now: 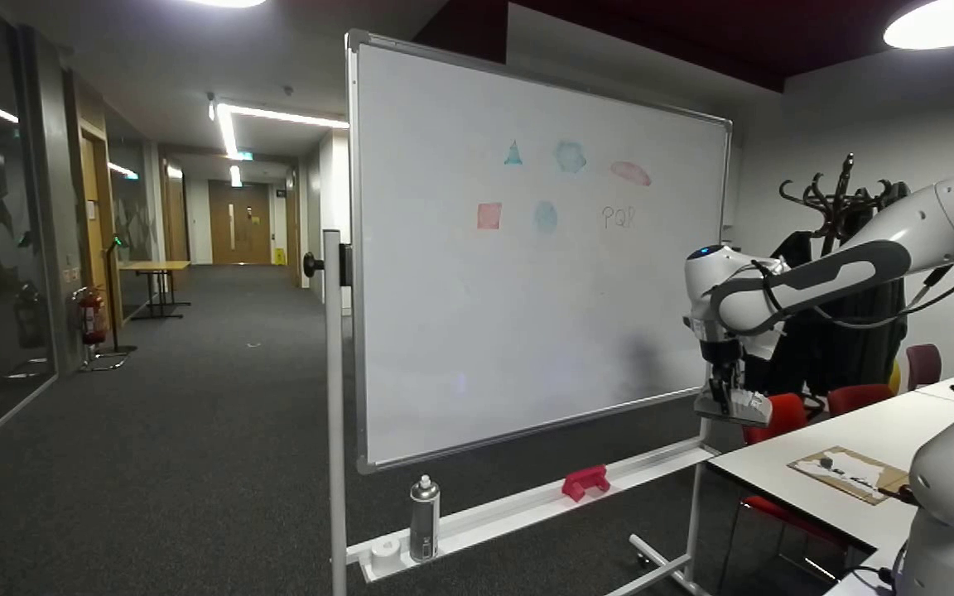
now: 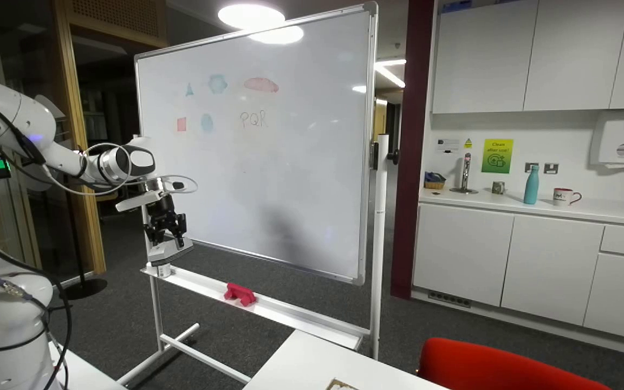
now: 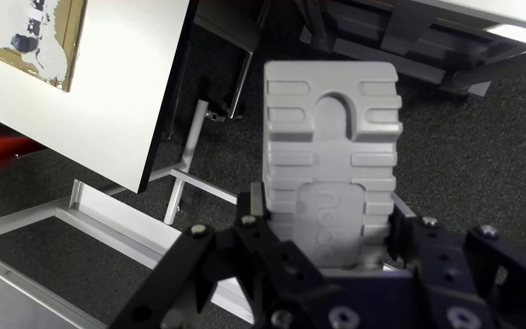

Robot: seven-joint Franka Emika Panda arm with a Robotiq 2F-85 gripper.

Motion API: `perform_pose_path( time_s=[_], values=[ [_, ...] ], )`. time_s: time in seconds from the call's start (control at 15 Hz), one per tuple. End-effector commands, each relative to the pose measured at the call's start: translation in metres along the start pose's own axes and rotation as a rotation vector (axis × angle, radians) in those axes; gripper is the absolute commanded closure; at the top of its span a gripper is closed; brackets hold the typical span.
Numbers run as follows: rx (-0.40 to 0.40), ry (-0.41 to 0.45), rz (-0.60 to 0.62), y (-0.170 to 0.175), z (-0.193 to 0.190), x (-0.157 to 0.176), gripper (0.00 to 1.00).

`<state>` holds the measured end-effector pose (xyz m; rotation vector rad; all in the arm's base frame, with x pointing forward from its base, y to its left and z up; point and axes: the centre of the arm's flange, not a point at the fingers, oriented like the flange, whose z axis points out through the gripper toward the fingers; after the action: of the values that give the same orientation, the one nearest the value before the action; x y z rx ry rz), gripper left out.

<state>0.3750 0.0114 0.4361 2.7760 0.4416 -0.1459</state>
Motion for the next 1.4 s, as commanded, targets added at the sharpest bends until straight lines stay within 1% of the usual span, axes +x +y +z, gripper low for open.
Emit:
perform_pose_path(
  time_s=[0.0,0.53,0.6,0.8,1.0,1.2,1.33],
  values=[
    [0.0,0.0,0.0,0.0,0.0,0.0,0.41],
    [0.0,0.0,0.0,0.0,0.0,0.0,0.41],
    [0.0,0.0,0.0,0.0,0.0,0.0,0.66],
    [0.0,0.018,0.015,-0.003,-0.019,0.007,0.66],
    [0.015,0.056,0.024,-0.007,-0.041,0.012,0.66],
    [0.053,0.118,0.023,-0.013,-0.067,0.02,0.66],
    [0.072,0.188,0.018,-0.016,-0.082,0.024,0.66]
  ],
)
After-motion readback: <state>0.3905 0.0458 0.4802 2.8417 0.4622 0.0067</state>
